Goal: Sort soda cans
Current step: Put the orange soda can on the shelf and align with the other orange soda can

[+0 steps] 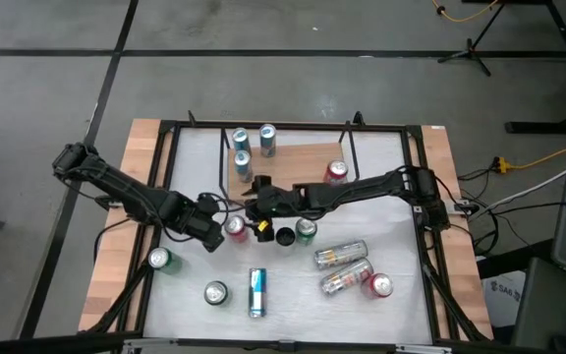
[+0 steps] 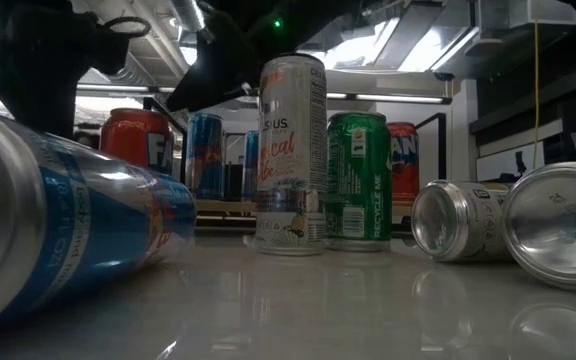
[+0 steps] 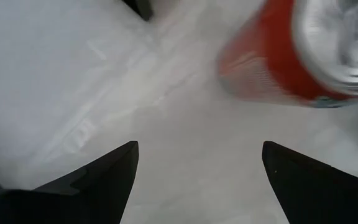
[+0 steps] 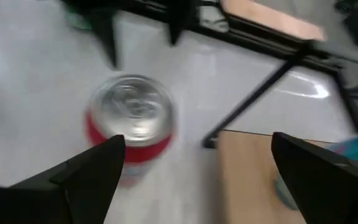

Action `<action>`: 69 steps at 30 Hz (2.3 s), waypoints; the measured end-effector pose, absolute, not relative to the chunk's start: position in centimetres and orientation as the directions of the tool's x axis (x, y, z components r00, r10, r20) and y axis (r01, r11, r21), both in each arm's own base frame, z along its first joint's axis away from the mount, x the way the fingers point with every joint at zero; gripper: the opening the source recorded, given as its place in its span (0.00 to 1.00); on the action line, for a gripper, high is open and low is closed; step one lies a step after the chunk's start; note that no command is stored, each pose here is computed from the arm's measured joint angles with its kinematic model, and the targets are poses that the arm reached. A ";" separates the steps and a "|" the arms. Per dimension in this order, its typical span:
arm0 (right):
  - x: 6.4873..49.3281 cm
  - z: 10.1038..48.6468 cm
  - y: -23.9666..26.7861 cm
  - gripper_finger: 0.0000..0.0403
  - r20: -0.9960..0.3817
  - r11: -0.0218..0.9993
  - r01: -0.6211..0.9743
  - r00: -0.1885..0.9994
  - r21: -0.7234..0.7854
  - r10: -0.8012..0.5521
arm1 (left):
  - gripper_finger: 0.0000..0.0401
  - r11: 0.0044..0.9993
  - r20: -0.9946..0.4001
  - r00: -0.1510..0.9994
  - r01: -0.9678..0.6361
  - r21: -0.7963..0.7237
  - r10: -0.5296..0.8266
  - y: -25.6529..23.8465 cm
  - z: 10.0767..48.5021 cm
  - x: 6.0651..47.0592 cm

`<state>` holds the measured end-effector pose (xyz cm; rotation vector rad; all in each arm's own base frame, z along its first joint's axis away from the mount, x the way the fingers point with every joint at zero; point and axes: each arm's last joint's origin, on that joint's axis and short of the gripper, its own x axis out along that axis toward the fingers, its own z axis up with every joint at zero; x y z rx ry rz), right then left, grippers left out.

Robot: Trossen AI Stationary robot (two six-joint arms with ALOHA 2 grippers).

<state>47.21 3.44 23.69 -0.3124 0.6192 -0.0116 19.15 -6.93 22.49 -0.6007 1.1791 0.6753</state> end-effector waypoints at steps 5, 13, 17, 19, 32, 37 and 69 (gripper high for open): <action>47.3 23.6 2.4 0.99 -0.572 0.950 -0.046 0.807 -0.308 -0.147 | 0.84 0.654 -0.942 0.296 -0.746 -0.125 0.158 -7.2 22.6 19.6; 47.7 22.3 1.9 0.99 -0.592 0.956 -0.070 0.797 -0.286 -0.119 | 0.84 0.629 -0.917 0.323 -0.769 -0.110 0.234 -7.0 22.7 19.7; 47.9 22.1 2.1 0.99 -0.591 0.960 -0.108 0.804 -0.257 -0.068 | 0.84 0.620 -0.911 0.324 -0.778 -0.102 0.257 -6.7 22.7 19.8; 47.9 22.1 2.2 0.99 -0.595 0.961 -0.123 0.802 -0.247 -0.051 | 0.84 0.613 -0.910 0.320 -0.784 -0.098 0.262 -6.5 22.7 19.8; 47.8 22.2 2.6 0.99 -0.593 0.962 -0.201 0.803 -0.185 0.054 | 0.84 0.572 -0.875 0.320 -0.818 -0.061 0.365 -5.1 22.8 20.2; 47.8 22.3 2.5 0.99 -0.594 0.962 -0.199 0.802 -0.186 0.051 | 0.84 0.584 -0.888 0.291 -0.811 -0.031 0.357 -5.1 22.8 19.9; 47.4 23.2 2.4 0.99 -0.589 0.948 -0.190 0.808 -0.256 0.003 | 0.84 0.570 -0.904 0.313 -0.816 -0.100 0.291 -5.9 22.7 20.0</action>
